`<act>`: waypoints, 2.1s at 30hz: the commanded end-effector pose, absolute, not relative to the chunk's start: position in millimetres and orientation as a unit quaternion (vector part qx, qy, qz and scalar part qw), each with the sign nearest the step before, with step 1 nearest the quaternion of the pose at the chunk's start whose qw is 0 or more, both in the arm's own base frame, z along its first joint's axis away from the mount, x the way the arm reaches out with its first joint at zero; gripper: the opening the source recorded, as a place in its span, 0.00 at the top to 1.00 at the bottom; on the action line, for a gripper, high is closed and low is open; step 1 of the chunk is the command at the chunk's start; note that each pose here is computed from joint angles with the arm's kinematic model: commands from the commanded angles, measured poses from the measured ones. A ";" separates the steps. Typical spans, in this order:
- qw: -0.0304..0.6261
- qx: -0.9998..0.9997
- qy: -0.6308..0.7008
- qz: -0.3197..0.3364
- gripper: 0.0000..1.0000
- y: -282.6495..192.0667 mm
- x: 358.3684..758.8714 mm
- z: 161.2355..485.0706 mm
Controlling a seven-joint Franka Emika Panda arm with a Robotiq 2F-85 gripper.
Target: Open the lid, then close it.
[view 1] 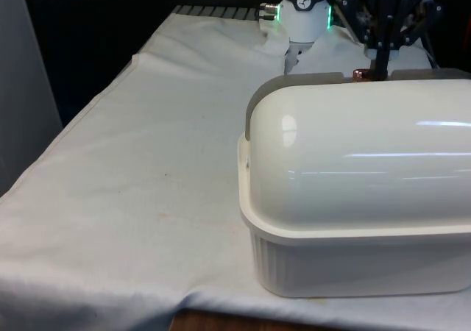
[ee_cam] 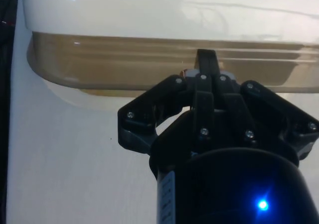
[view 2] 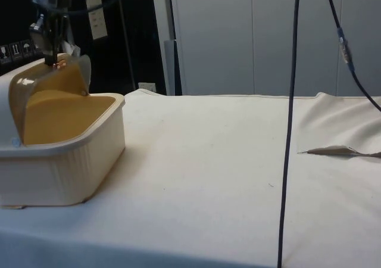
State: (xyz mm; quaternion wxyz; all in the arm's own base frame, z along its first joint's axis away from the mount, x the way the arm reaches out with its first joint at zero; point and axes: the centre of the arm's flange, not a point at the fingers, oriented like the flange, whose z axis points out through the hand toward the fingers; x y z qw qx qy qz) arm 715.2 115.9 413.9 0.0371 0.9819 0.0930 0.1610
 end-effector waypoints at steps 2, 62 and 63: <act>0.034 0.984 0.093 0.148 1.00 115.9 714.2 411.3; 0.034 0.995 0.095 -0.003 1.00 127.0 683.4 356.0; 0.034 0.995 0.095 -0.003 1.00 127.0 683.4 356.0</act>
